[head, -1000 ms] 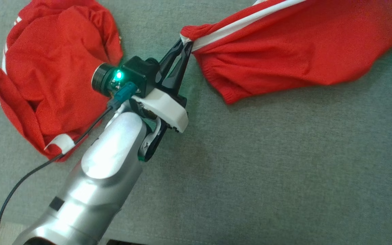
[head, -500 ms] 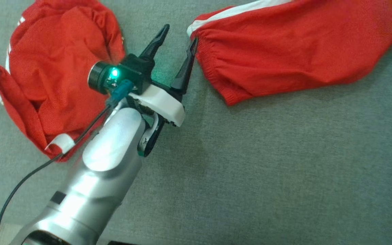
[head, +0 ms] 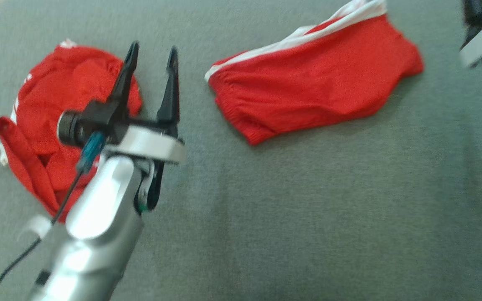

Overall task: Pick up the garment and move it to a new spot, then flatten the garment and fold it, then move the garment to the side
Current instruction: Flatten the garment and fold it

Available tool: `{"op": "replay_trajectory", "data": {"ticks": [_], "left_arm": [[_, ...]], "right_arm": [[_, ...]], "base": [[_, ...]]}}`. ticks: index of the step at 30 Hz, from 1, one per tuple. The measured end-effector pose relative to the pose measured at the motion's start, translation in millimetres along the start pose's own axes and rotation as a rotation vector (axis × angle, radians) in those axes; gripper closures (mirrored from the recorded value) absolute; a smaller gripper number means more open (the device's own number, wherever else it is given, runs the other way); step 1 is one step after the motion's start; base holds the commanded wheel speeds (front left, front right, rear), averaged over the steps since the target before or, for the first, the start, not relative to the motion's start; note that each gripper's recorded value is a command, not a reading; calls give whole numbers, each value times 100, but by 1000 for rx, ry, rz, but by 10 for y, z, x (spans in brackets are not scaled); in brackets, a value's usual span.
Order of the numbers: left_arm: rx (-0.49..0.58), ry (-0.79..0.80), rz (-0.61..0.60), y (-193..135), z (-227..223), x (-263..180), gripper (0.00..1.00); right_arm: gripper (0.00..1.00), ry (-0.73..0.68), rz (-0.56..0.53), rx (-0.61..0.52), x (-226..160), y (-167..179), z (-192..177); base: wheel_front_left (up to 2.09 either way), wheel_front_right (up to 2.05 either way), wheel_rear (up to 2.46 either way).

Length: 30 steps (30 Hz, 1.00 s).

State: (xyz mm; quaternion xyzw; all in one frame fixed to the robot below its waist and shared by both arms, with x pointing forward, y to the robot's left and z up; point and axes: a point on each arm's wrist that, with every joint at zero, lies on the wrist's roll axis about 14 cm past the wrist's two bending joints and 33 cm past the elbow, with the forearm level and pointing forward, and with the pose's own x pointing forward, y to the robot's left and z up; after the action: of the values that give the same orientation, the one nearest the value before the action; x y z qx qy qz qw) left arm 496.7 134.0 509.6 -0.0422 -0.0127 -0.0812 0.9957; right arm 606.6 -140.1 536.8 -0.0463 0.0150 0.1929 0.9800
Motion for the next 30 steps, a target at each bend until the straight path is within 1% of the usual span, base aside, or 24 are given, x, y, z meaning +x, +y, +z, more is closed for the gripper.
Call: {"op": "replay_trajectory", "data": {"ticks": [5, 8, 12, 17, 21, 25, 30], "left_arm": [[-30, -43, -6, -116, 135, -274, 0], [-26, -44, -3, -146, 133, -413, 0], [-46, -32, -3, -207, 70, -612, 0], [-73, -3, -8, -294, -62, -862, 0], [-98, -2, -11, -367, -92, -1012, 0], [-120, 9, 5, -364, -151, -1118, 0], [-127, 11, 16, -329, -178, -1145, 0]], "right_arm": [[0, -58, -29, 94, -412, 202, 78], [0, -101, -79, 148, -650, 205, 102], [0, -101, -142, 197, -1008, 300, -92], [0, -69, -214, 274, -1448, 521, -416], [0, -43, -257, 298, -1727, 612, -581], [0, -31, -290, 306, -1905, 589, -661], [0, -24, -281, 311, -1873, 629, -644]], "base": [[0, 0, 0], [0, 0, 0], [0, 0, 0], [0, 0, 0], [0, 0, 0], [0, 0, 0], [0, 0, 0]]}}
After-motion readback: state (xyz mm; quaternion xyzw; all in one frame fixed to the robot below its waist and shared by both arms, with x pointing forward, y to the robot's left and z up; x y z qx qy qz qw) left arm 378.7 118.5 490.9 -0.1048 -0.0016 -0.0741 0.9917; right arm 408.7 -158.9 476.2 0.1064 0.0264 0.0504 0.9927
